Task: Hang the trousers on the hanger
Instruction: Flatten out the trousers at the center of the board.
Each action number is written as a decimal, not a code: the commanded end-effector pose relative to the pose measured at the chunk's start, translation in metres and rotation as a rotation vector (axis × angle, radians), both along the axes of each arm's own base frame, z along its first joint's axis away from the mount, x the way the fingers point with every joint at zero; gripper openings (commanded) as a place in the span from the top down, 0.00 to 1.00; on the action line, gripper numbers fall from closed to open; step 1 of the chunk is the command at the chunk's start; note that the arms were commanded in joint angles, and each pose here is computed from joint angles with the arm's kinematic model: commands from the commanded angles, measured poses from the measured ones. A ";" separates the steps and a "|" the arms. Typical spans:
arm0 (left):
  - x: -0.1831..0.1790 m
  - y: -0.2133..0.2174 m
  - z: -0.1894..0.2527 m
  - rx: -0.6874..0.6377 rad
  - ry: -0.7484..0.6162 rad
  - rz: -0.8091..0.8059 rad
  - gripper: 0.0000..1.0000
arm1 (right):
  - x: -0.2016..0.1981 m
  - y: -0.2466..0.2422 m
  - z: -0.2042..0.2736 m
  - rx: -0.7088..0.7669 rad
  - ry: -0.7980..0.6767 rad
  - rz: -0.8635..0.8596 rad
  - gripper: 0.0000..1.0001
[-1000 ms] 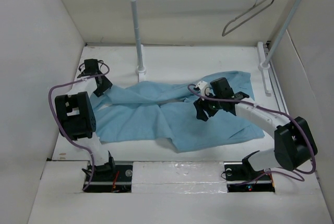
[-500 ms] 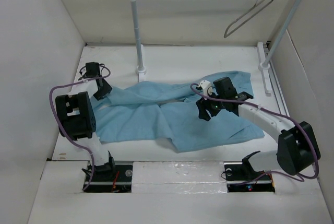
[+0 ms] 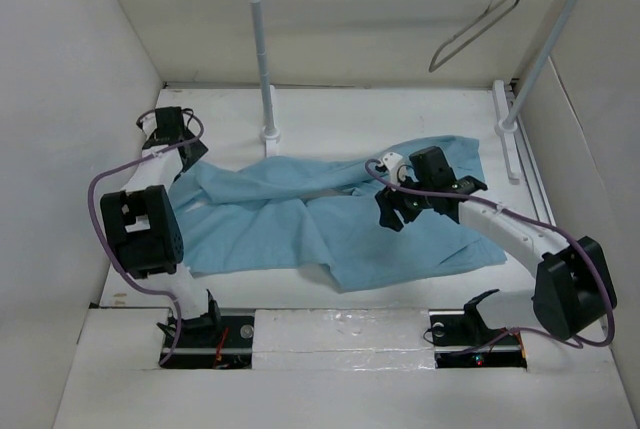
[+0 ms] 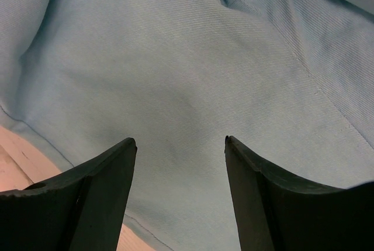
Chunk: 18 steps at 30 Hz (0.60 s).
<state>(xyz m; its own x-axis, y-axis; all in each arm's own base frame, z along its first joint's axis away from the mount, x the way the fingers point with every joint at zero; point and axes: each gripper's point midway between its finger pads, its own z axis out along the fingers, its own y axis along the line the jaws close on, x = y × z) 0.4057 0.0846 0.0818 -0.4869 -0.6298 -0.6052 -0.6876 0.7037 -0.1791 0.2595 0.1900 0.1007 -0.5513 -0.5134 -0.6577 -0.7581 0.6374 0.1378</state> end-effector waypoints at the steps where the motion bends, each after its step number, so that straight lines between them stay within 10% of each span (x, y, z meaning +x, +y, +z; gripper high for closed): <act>1: 0.021 0.013 0.022 0.045 -0.056 0.036 0.34 | -0.001 0.013 0.011 0.035 -0.023 0.037 0.32; 13: 0.049 0.012 -0.045 0.085 0.145 -0.011 0.44 | 0.000 0.027 0.022 0.048 -0.034 0.053 0.32; 16: 0.045 0.011 -0.052 0.108 0.173 -0.005 1.00 | 0.000 0.026 0.024 0.051 -0.039 0.044 0.32; 18: 0.040 0.012 -0.050 0.117 0.177 -0.002 1.00 | 0.000 0.023 0.026 0.048 -0.050 0.032 0.32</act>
<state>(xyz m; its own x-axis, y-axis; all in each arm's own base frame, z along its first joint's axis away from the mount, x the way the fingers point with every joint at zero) 0.4552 0.0936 0.0292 -0.5772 -0.5768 -0.5781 -0.6939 0.7197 -0.0252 0.2516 0.2061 0.1044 -0.5342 -0.5263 -0.6615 -0.7811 0.6065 0.1483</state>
